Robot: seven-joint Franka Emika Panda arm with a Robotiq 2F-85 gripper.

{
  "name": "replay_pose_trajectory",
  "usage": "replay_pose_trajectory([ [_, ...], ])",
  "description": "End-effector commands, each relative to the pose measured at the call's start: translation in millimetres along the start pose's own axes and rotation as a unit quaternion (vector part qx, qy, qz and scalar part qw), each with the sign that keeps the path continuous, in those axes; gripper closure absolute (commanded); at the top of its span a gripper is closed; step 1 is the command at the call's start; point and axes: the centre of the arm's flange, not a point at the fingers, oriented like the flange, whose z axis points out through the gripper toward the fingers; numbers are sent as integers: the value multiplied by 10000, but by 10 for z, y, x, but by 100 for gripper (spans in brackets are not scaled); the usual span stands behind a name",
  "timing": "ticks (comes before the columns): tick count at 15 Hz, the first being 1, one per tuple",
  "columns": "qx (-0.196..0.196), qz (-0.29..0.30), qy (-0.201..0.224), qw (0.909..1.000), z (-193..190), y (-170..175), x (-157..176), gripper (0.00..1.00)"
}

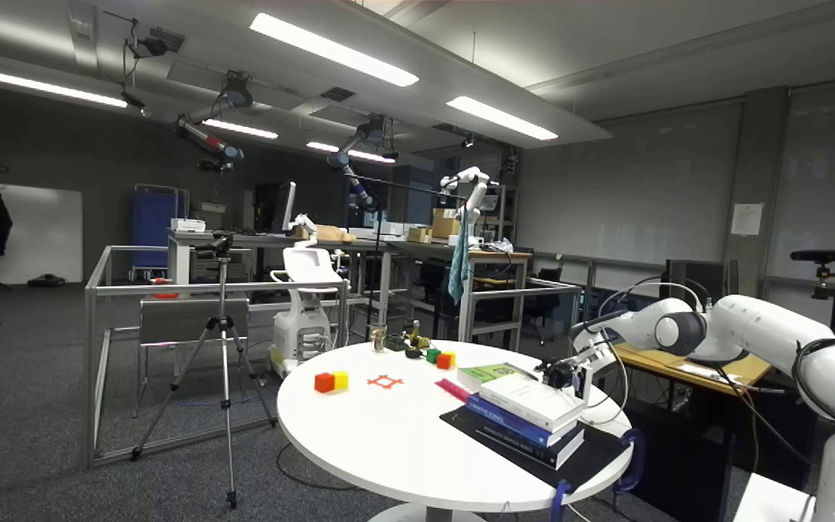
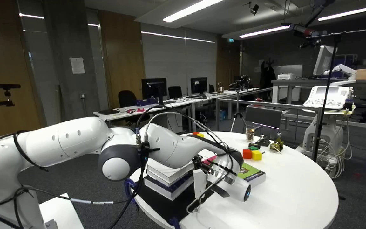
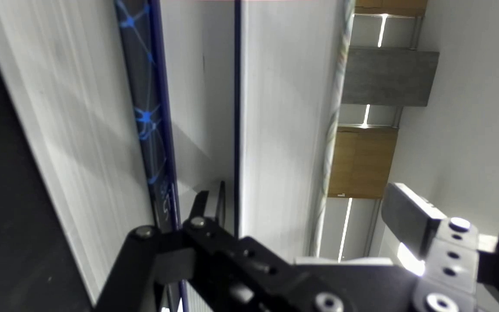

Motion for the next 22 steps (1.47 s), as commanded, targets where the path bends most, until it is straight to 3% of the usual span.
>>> replay_pose_trajectory([
  [1,66,26,30,10000,0,-42,-8,34],
  [6,-44,95,90,9999,-55,0,-40,72],
  [8,-73,123,119,9998,-83,-15,-43,81],
  [22,-393,-69,370,9985,-404,-528,-57,81],
])
